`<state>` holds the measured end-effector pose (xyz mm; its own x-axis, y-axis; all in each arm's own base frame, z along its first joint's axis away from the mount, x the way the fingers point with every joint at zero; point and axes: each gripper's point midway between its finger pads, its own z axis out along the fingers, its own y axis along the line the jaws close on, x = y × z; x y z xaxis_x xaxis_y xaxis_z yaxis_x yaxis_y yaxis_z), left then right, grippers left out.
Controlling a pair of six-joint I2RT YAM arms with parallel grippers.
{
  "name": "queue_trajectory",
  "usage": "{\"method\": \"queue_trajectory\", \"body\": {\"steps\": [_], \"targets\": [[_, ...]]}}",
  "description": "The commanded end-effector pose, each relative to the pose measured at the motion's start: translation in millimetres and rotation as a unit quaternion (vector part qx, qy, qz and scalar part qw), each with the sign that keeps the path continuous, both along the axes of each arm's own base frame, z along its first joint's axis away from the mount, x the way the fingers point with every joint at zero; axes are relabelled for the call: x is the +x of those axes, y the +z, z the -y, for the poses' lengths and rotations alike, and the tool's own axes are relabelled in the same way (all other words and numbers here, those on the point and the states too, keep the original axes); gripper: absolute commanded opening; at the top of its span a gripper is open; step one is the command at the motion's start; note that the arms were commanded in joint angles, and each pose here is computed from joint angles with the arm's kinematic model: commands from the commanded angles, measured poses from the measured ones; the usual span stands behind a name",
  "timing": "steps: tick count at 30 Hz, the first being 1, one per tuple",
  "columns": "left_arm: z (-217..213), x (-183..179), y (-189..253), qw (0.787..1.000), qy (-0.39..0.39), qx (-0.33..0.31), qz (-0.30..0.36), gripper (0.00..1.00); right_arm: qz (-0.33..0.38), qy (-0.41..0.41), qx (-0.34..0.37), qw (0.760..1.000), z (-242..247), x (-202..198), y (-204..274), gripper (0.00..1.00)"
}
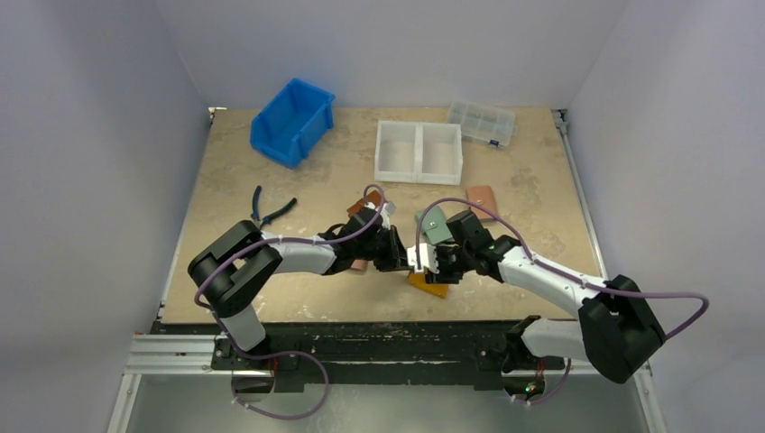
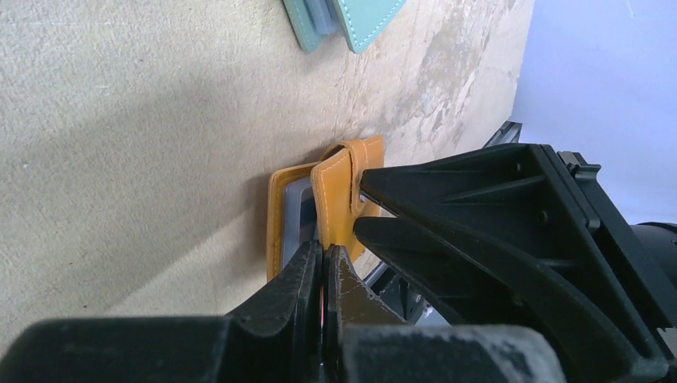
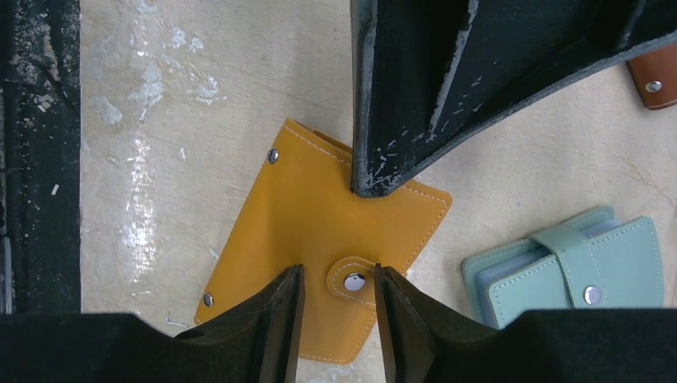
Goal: Take the credit cards out of the card holder
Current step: Open the card holder at the center of the board.
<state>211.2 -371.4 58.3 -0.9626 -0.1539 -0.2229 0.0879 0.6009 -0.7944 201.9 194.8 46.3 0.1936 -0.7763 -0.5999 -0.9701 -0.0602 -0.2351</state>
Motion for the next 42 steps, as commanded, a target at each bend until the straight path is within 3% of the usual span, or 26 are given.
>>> {"method": "queue_trajectory", "body": {"steps": [1,11,21,23,31,42], "targets": [[11.9,-0.9,12.2,0.999,-0.008,-0.036,0.008,0.0,0.023,-0.016,-0.018,0.999,1.0,9.6,-7.7,0.44],[10.7,-3.8,7.5,0.999,-0.011,-0.04,0.005,0.0,0.04,-0.032,-0.057,0.997,8.6,17.2,-21.3,0.32],[5.9,-8.3,-7.8,0.999,-0.011,-0.031,-0.005,0.0,0.039,-0.054,-0.052,0.996,6.4,22.7,-11.5,0.02],[4.5,-8.3,-11.5,1.0,-0.009,-0.027,-0.007,0.0,0.032,-0.063,-0.045,0.996,3.5,23.7,-5.7,0.0],[-2.8,-9.8,-28.2,1.0,-0.008,-0.002,-0.009,0.0,0.019,-0.097,-0.024,0.995,5.1,33.6,12.6,0.0],[-6.0,-9.3,-38.0,1.0,-0.024,0.014,0.011,0.0,0.043,-0.221,-0.017,0.974,36.4,74.3,21.7,0.0]]}}
